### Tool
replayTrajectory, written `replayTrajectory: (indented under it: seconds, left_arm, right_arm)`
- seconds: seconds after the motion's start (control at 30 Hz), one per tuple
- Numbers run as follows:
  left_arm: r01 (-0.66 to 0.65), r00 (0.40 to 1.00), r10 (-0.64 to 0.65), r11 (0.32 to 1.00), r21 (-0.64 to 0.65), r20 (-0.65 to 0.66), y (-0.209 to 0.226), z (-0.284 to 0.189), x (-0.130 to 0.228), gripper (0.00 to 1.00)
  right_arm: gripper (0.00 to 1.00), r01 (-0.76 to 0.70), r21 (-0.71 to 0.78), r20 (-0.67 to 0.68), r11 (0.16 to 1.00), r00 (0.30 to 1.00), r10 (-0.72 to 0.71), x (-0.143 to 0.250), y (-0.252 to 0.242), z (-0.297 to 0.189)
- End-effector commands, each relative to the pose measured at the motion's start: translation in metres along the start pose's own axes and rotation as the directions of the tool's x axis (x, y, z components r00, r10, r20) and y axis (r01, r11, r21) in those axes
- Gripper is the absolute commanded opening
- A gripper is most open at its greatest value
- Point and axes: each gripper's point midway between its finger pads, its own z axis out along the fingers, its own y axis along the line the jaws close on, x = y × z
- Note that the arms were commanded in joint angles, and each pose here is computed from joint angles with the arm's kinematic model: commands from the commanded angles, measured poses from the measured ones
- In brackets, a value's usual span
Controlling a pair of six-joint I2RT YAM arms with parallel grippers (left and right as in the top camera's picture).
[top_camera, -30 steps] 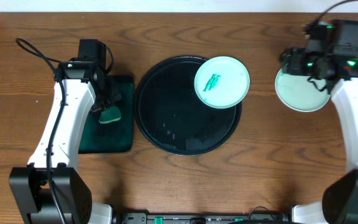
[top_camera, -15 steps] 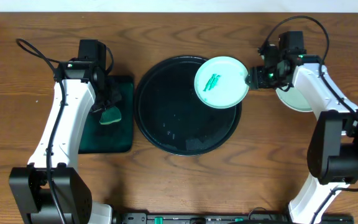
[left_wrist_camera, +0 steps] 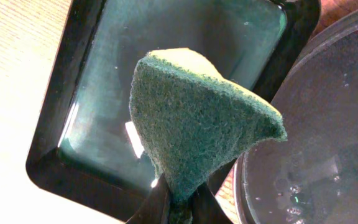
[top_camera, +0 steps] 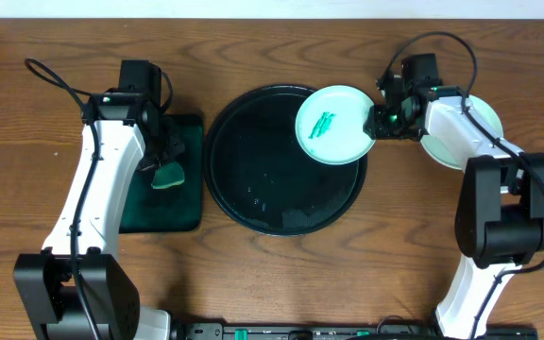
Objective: Clean dirty plates on tray and stack at the side
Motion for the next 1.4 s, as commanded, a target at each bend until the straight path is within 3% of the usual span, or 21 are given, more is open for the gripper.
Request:
replayTrajectory:
  seconds: [0.0, 0.1, 0.3, 0.6, 0.9, 1.37]
  left_arm:
    - [-0.001, 1.000, 0.001, 1.000, -0.018, -0.021, 0.003, 0.006, 0.003, 0.07]
    - [-0.001, 1.000, 0.001, 1.000, -0.018, -0.021, 0.003, 0.006, 0.003, 0.08]
    - [-0.001, 1.000, 0.001, 1.000, -0.018, -0.021, 0.003, 0.006, 0.003, 0.07]
    - [-0.005, 1.000, 0.005, 1.000, -0.017, -0.020, 0.003, 0.006, 0.003, 0.07]
    - [-0.036, 0.999, 0.036, 0.999, -0.018, -0.023, 0.000, 0.033, 0.001, 0.07]
    - [-0.053, 0.974, 0.021, 0.989, -0.136, -0.226, 0.014, 0.131, 0.018, 0.07]
  right_arm:
    - [0.27, -0.084, 0.036, -0.004, 0.996, 0.996, 0.084, 0.002, -0.005, 0.002]
    - [0.02, -0.093, 0.036, -0.005, 0.995, 0.996, 0.093, 0.002, -0.004, 0.002]
    - [0.01, -0.050, 0.027, -0.007, 0.998, 0.999, 0.050, 0.003, 0.009, 0.002]
    - [0.01, 0.220, -0.033, 0.042, 0.975, 0.975, -0.218, 0.005, 0.089, -0.026]
    - [0.01, 0.238, -0.072, -0.063, 0.969, 0.968, -0.242, 0.043, 0.133, 0.005]
    - [0.01, 0.242, -0.071, -0.118, 0.968, 0.961, -0.250, 0.058, 0.136, 0.010]
